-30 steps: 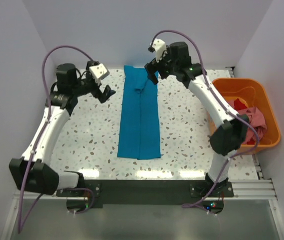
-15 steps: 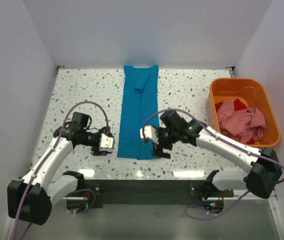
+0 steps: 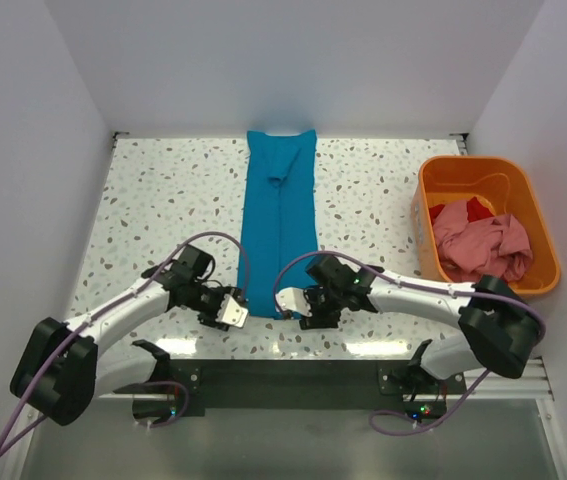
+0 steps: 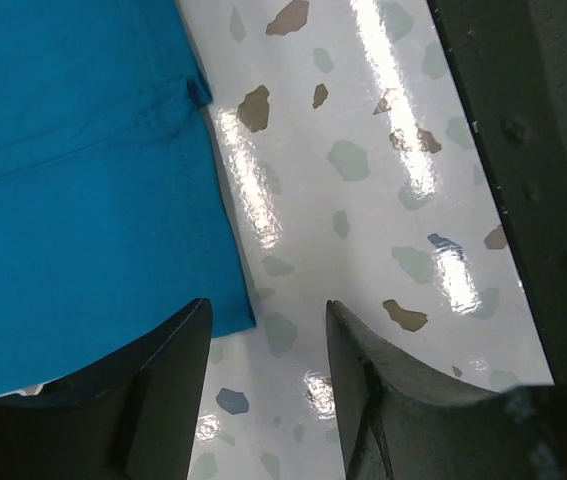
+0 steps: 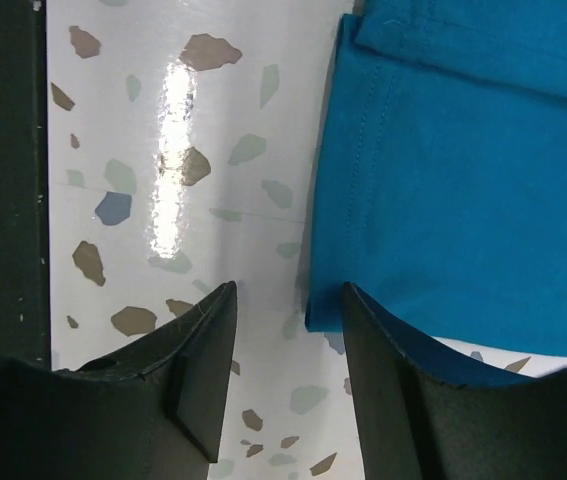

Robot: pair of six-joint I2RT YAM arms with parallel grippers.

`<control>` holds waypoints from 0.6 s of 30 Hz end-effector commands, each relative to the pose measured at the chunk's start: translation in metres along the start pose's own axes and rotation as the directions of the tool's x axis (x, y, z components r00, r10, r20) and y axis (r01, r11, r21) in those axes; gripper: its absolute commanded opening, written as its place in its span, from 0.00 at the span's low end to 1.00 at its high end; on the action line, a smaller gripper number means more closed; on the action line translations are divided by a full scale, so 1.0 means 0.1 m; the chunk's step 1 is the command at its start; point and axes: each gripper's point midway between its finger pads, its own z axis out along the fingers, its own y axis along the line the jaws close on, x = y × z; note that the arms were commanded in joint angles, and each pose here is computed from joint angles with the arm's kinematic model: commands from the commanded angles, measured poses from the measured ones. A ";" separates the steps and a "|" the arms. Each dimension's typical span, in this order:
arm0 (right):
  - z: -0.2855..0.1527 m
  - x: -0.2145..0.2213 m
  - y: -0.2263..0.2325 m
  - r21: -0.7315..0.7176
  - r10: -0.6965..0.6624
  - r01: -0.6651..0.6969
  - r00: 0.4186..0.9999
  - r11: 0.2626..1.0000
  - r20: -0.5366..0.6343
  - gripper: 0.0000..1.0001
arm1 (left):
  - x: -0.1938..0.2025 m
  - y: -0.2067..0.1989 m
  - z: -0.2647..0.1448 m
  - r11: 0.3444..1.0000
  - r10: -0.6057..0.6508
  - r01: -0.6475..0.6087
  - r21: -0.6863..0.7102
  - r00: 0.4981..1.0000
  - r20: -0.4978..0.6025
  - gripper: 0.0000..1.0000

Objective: Fold and stack the t-shirts
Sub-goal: Fold the tshirt

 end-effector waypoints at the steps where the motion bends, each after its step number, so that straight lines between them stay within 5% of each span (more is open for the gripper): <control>1: 0.06 -0.13 -0.21 0.077 -0.060 0.057 0.998 0.995 0.035 0.49 | 0.04 0.21 0.05 0.998 0.033 -0.035 -0.054 0.999 -0.021 0.54; 18: 0.19 0.17 -0.29 0.101 -0.030 0.041 0.994 0.994 -0.102 0.36 | 0.32 0.26 0.22 1.000 -0.018 0.018 0.004 0.996 -0.092 0.44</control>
